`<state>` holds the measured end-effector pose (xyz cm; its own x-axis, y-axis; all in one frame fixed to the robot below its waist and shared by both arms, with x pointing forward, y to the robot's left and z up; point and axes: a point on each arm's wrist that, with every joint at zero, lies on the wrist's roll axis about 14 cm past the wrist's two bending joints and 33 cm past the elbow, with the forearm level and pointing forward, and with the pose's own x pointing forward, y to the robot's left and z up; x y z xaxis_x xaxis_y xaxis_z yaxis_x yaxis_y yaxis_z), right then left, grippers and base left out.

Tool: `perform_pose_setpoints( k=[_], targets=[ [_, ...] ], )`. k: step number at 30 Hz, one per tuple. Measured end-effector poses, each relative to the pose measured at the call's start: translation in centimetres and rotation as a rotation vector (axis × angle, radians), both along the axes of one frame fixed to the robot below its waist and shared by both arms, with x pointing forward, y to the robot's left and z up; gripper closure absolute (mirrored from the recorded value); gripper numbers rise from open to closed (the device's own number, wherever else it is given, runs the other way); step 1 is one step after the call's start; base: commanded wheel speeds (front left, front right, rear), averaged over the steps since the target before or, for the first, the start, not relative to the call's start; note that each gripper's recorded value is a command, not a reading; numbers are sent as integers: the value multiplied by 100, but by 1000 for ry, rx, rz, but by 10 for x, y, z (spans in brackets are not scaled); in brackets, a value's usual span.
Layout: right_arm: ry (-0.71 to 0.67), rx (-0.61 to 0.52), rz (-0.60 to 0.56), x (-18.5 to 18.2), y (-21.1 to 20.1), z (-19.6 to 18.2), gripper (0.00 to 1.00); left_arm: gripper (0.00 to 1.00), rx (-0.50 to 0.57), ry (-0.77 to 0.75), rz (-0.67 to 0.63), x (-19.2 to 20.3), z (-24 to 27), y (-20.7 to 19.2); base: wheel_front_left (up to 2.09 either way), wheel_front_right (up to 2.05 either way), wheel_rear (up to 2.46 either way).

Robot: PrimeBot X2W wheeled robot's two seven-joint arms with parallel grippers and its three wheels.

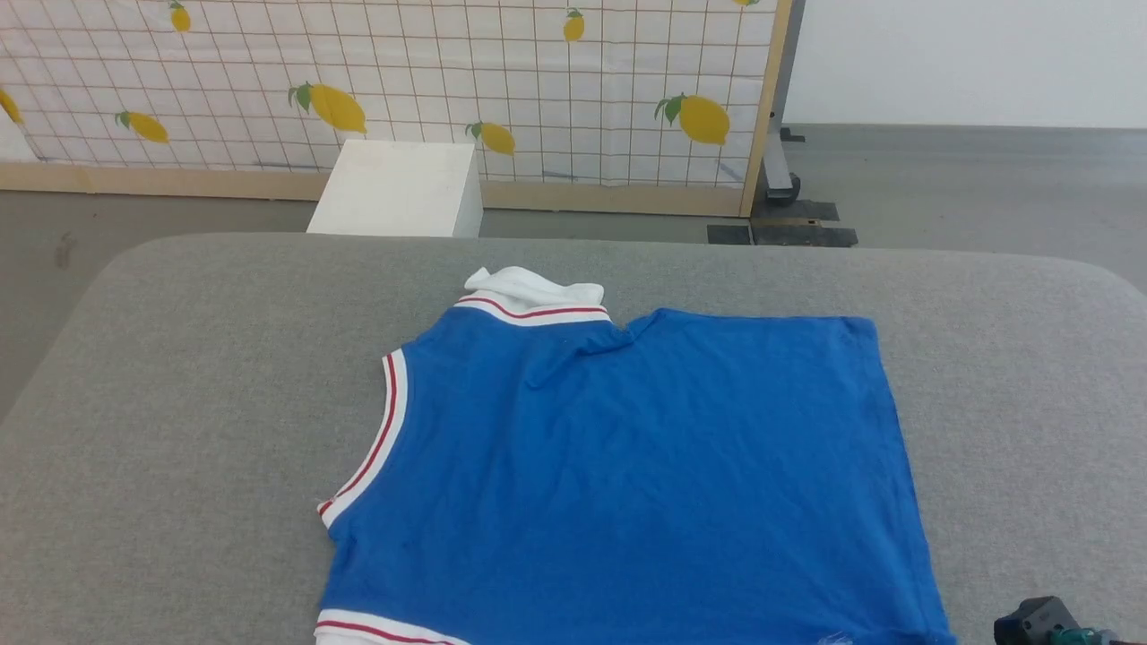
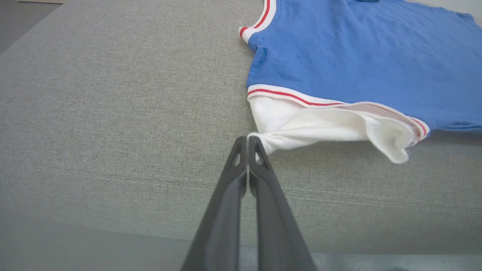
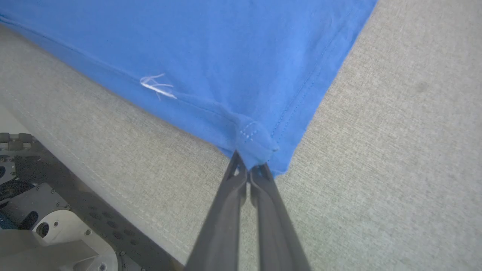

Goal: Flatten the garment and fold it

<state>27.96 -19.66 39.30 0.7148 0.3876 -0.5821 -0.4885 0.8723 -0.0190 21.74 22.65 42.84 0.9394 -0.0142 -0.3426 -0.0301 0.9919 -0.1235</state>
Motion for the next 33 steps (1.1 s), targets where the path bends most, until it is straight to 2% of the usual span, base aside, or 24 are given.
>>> perform_pose_setpoints(
  k=[6,13,21,27,33],
  targets=[
    [-60,19,-8,15,9,16,100,100,39,-20,-19,12,3,5,0,0,0],
    [-142,56,-32,37,16,41,100,100,119,-200,-132,72,48,-4,0,0,0],
    [-222,123,-111,77,16,66,100,100,172,-328,-231,144,84,-23,0,0,0],
    [-184,81,-127,101,8,59,100,100,195,-339,-244,193,86,-22,0,0,0],
    [-128,36,-117,129,5,43,100,100,225,-245,-238,232,54,-13,0,0,0]
  ],
)
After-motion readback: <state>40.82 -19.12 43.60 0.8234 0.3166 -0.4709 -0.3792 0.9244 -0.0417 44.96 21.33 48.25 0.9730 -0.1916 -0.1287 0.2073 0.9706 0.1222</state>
